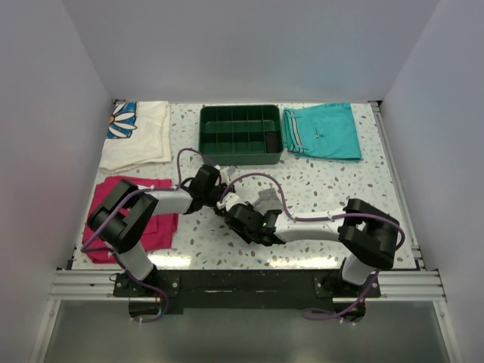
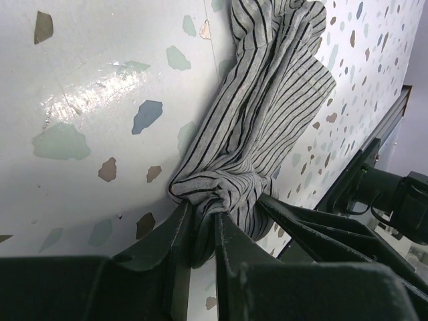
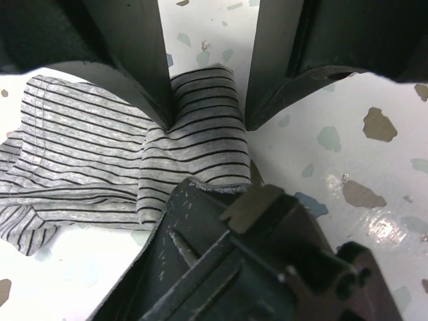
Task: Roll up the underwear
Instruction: Roll the underwear to the center of the board.
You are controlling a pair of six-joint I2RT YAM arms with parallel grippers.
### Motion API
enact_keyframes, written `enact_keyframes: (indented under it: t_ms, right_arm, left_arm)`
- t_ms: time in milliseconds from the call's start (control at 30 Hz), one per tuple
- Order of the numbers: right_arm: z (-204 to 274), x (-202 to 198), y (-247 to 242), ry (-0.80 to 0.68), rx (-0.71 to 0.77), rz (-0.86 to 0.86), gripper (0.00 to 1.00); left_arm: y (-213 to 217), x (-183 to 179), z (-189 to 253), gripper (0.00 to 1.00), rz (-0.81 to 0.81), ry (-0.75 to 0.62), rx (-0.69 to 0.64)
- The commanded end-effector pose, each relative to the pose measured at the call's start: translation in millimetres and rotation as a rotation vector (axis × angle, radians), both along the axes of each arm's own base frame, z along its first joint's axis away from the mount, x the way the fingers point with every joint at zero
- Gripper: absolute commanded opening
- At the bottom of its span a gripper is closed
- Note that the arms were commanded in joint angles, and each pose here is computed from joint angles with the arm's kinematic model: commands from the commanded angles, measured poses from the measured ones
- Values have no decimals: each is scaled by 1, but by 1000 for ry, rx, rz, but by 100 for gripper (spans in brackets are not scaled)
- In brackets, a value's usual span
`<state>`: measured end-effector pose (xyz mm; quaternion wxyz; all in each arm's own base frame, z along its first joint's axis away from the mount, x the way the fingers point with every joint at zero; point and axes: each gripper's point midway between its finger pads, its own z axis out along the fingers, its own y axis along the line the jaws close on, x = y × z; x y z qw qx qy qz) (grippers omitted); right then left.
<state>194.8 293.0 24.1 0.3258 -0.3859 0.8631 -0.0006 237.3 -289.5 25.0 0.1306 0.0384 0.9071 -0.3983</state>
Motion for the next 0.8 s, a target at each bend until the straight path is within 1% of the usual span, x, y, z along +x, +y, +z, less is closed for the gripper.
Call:
enact_keyframes:
  t_ms: [0,33,67,100,167,233,300,333,367,400,467,500,567,600,633,767]
  right_arm:
    - [-33,-18,-20,75,-55,-70,47]
    - [-36,-21,-21,82,-63,-75,42]
    - [-38,-23,-24,86,-69,-82,40]
    - [-40,-26,-23,91,-64,-85,35]
    - [-44,-30,-27,100,-57,-97,32]
    - [-47,-33,-32,109,-54,-103,31]
    - [-50,-36,-36,114,-51,-113,26]
    - [-51,-37,-36,119,-47,-114,25]
    - [-51,-38,-37,122,-44,-112,25]
    - [-52,-39,-35,130,-36,-107,25]
    - [-52,-41,-34,134,-31,-100,25]
    - [-53,-41,-33,140,-26,-98,25]
    - [-51,-42,-32,141,-12,-91,25]
    - [-52,-43,-32,149,-5,-85,25]
    - [-50,-43,-31,144,4,-83,25]
    - [-45,-45,-28,150,33,-68,25]
  left_arm:
    - [11,-4,-17,2,-12,26,86]
    - [10,-3,-16,2,-12,23,84]
    - [10,-3,-16,2,-13,21,84]
    - [10,-2,-15,2,-14,21,87]
    - [11,-1,-15,3,-13,20,99]
    - [11,4,-13,4,-7,8,106]
    - [11,11,-9,6,0,-13,111]
    - [15,9,-10,8,6,7,125]
    - [16,10,-9,10,10,7,126]
    - [15,13,-6,17,15,1,124]
    - [18,19,-2,23,26,-9,121]
    - [18,22,1,29,32,-18,118]
    - [22,28,7,36,52,-30,119]
    - [24,32,10,43,62,-41,120]
    - [28,36,13,45,75,-47,120]
    - [43,47,19,48,128,-59,125]
